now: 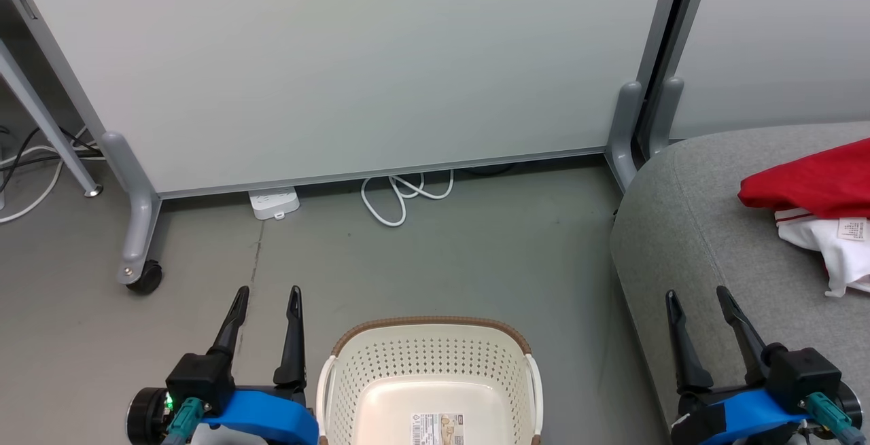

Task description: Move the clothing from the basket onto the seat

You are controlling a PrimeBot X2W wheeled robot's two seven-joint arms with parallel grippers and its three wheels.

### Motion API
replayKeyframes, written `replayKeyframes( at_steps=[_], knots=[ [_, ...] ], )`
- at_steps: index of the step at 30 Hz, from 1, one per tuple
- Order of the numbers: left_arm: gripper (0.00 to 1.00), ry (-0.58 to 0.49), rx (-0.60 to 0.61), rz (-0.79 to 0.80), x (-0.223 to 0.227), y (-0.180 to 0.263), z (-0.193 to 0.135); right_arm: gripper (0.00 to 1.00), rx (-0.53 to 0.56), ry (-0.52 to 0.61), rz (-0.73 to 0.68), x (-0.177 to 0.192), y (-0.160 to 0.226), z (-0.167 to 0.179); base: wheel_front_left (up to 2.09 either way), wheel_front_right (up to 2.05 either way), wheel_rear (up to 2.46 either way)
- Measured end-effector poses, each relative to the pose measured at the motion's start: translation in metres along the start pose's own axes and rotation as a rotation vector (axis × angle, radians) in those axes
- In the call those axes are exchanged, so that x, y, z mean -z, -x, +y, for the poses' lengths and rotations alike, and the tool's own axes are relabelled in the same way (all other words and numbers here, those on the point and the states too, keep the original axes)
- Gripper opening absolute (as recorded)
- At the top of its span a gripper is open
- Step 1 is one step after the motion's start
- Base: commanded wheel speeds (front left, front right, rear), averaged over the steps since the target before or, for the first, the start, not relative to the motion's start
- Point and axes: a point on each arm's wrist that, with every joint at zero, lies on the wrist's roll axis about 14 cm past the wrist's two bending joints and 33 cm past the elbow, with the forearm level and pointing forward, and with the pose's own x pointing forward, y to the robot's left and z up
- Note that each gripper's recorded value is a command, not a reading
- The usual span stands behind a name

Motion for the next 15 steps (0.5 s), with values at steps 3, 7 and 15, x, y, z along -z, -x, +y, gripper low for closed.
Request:
replayKeyframes(
  at_steps=[3, 7, 15],
  knots=[
    [1.00, -0.001, -0.004, 0.002, 0.000, 0.001, 0.000, 1.00, 0.001, -0.007, 0.000, 0.000, 0.000, 0.000, 0.00, 0.00, 0.00],
    [1.00, -0.006, -0.007, 0.003, 0.001, 0.001, 0.001, 1.00, -0.001, -0.012, 0.001, 0.000, 0.000, 0.001, 0.00, 0.00, 0.00],
    [0.00, 0.002, -0.018, 0.078, 0.024, 0.012, 0.003, 0.00, 0.008, -0.027, 0.063, 0.020, 0.008, 0.000, 0.00, 0.00, 0.00]
  ],
)
